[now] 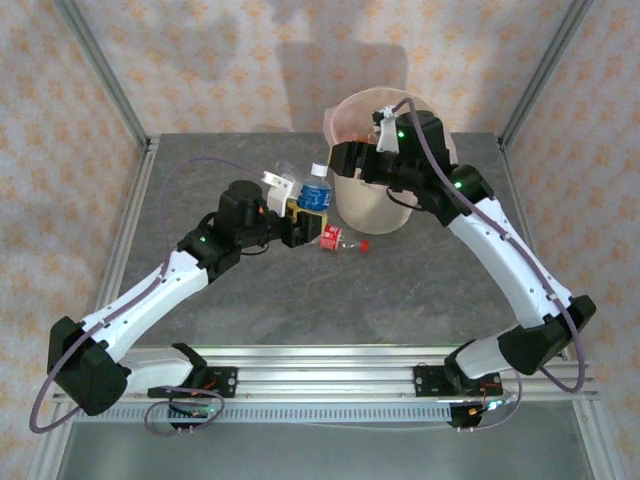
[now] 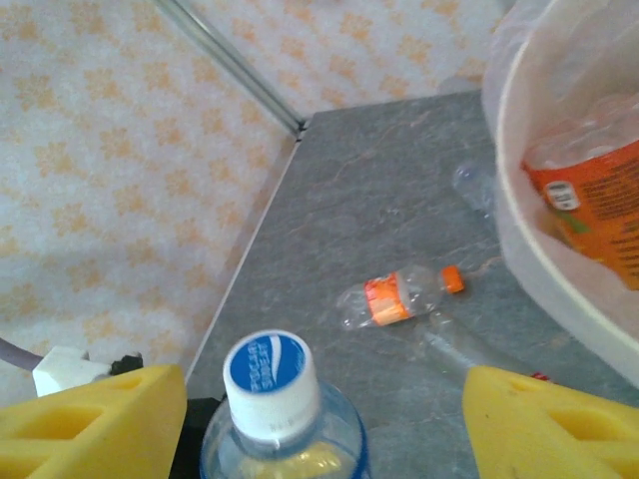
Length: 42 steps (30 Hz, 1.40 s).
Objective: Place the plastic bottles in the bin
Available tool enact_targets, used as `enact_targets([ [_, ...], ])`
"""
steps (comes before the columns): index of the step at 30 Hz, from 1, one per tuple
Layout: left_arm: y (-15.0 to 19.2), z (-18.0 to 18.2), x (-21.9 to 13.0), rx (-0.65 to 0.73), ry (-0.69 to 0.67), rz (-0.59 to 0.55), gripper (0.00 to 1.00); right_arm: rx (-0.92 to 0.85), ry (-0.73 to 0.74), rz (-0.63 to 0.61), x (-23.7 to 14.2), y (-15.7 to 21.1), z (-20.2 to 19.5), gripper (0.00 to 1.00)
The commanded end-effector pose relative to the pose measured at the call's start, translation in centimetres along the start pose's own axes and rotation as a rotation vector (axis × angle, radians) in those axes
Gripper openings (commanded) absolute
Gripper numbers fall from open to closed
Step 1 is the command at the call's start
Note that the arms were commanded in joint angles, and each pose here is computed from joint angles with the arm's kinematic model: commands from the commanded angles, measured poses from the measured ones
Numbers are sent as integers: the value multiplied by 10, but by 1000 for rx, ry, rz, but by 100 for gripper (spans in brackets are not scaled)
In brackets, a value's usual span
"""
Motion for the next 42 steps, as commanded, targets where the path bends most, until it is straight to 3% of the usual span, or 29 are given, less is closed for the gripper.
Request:
enact_targets([
  [1, -16, -14, 1, 70, 82, -44, 58, -11, -100, 19, 6, -3, 6, 70],
  [17, -23, -21, 2, 91, 97, -67, 58, 10, -112, 109, 31, 6, -4, 57],
  [20, -24, -21, 3, 91, 96, -69, 59, 11, -111, 110, 32, 6, -4, 43],
  [24, -24, -19, 3, 84, 78, -68, 62, 1, -100, 100, 27, 4, -2, 11],
  [26, -24, -19, 2, 82, 63, -67, 68, -9, -92, 86, 23, 2, 0, 2],
  [28, -25, -19, 0, 79, 51, -70, 81, -25, -70, 67, 19, -2, 1, 0],
  [29, -25, -18, -1, 76, 40, -72, 94, -34, -56, 55, 16, -5, 2, 0],
  [30, -26, -19, -3, 75, 27, -79, 100, -49, -34, 37, 12, -8, 4, 0],
  [35, -27, -19, -21, 80, -39, -131, 100, -124, 143, -123, -17, -37, 11, 0],
  [42, -23, -14, -38, 66, -149, -184, 100, -176, 411, -459, -63, -85, 13, 0],
])
Point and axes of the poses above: each hand's point on the last joint's axis, 136 mm out from that joint toward the fingers, its own x axis out along the fingers, its own z axis along the line the jaws close on, y = z × x, the point moved 10 cm from there along -x, back along the fingers, and after that the axes turned 2 degrees about x, right-handed, at the moved point
